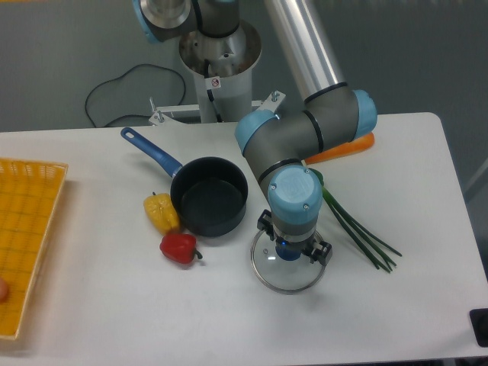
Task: Pick up the green onion
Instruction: 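Lift the gripper off the glass lid and move toward the green onions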
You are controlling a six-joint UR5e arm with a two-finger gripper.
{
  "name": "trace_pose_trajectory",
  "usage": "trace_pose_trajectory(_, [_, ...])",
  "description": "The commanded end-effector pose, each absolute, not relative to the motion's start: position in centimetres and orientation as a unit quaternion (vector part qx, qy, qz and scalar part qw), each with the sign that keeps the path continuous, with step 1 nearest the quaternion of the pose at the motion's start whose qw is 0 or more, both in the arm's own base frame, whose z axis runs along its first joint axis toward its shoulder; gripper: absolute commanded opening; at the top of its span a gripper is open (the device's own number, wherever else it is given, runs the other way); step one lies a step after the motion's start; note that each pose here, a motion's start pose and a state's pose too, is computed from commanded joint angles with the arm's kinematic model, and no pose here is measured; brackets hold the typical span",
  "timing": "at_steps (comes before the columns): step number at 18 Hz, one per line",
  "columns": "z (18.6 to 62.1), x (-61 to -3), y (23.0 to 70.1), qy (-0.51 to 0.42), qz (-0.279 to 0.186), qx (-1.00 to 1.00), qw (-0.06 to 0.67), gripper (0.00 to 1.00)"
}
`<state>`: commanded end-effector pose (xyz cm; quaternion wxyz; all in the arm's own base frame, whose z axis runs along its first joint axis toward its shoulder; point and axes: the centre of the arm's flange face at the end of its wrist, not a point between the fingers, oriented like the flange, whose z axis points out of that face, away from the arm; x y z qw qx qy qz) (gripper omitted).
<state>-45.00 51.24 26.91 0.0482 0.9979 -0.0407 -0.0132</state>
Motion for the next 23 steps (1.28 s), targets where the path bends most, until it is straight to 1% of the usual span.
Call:
trace_pose_trajectory(5, [27.4, -44.9, 51.1, -0.040, -0.020, 0.998, 0.050, 1.00])
trace_pose_trajectory(7, [26.5, -44.1, 50.7, -0.040, -0.015, 0.997, 0.061, 1.00])
trace_pose_trajectory(9, [26.6, -43.9, 50.5, -0.038, -0.024, 0.997, 0.055, 1.00])
trace_pose_trajectory(12, [26.4, -43.3, 49.7, -0.032, -0.023, 0.998, 0.058, 1.00])
trace_pose_trajectory(16, [27.1, -44.2, 48.7, 0.041, -0.028, 0.997, 0.050, 1.00])
trace_pose_trajectory(18, [26.7, -44.3, 48.4, 0.074, -0.030, 0.996, 0.047, 1.00])
trace_pose_trajectory(21, [26.3, -45.0, 47.5, 0.121, -0.045, 0.991, 0.033, 1.00])
trace_pose_trajectory(23, [25.9, -44.9, 47.1, 0.155, -0.045, 0.986, 0.039, 1.00])
